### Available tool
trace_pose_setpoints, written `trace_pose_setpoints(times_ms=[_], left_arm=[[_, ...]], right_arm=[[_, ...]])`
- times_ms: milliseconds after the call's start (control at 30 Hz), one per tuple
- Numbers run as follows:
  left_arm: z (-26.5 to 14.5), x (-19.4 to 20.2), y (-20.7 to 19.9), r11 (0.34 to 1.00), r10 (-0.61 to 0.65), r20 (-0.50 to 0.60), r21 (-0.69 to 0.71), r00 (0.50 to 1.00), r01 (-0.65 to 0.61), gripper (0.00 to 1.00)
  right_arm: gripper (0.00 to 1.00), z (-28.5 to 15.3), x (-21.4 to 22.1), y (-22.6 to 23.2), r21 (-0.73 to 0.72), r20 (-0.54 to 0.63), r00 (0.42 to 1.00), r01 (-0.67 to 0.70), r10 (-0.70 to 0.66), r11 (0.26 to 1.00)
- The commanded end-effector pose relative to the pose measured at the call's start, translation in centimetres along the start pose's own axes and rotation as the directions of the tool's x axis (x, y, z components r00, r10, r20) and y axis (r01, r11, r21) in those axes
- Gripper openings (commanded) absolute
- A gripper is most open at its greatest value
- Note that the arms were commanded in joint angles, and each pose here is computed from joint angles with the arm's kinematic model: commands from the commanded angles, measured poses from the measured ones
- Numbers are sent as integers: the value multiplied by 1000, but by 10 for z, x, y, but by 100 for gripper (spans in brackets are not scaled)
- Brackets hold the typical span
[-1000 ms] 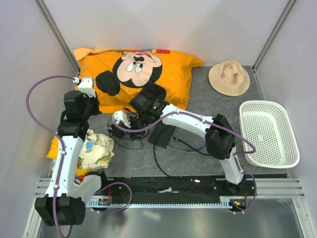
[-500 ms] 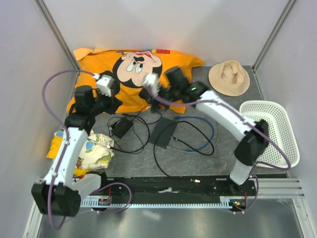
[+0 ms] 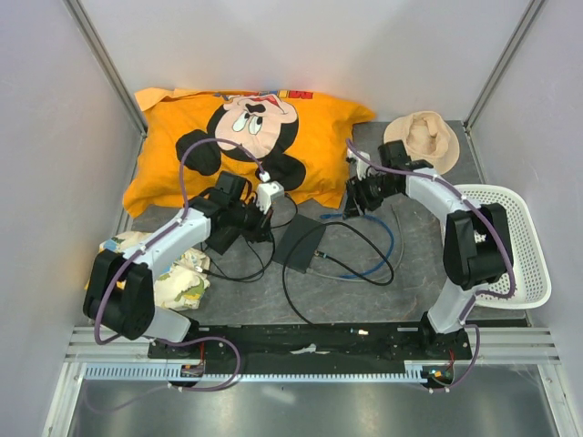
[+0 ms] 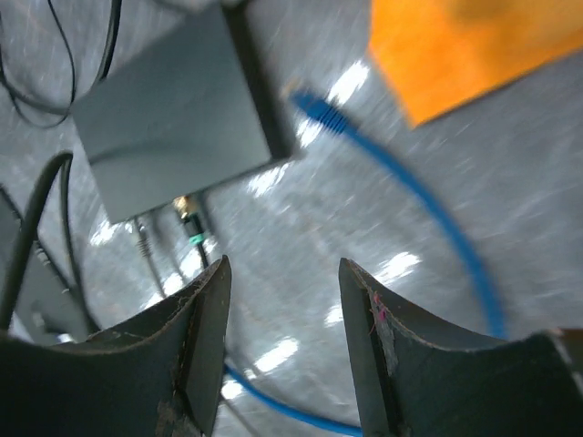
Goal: Pull the plug from the switch port
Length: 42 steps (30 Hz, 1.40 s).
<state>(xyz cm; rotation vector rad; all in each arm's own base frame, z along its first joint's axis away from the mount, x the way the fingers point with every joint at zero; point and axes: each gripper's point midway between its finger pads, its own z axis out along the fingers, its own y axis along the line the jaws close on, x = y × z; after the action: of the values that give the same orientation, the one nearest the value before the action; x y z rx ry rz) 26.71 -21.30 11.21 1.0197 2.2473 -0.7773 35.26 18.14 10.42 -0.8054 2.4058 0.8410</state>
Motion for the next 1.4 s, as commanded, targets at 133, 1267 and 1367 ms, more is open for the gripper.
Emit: trace_pose_setpoints(times_ms=[133,1267,1367], left_arm=[[17,36,-41,967,-216,-109,110,970,228,2],[86,43,-64,949,-125,-294,242,948,200,2],[59,40,-83,929,-55,-303,333,952,159,2]], right_arm=[[59,19,28,9,-40,-3,984,-178,178,983],[61,40,64,11,-149,-158,968,-220,196,964],[61,44,60,19,-196,-154,960,-261,233,945]])
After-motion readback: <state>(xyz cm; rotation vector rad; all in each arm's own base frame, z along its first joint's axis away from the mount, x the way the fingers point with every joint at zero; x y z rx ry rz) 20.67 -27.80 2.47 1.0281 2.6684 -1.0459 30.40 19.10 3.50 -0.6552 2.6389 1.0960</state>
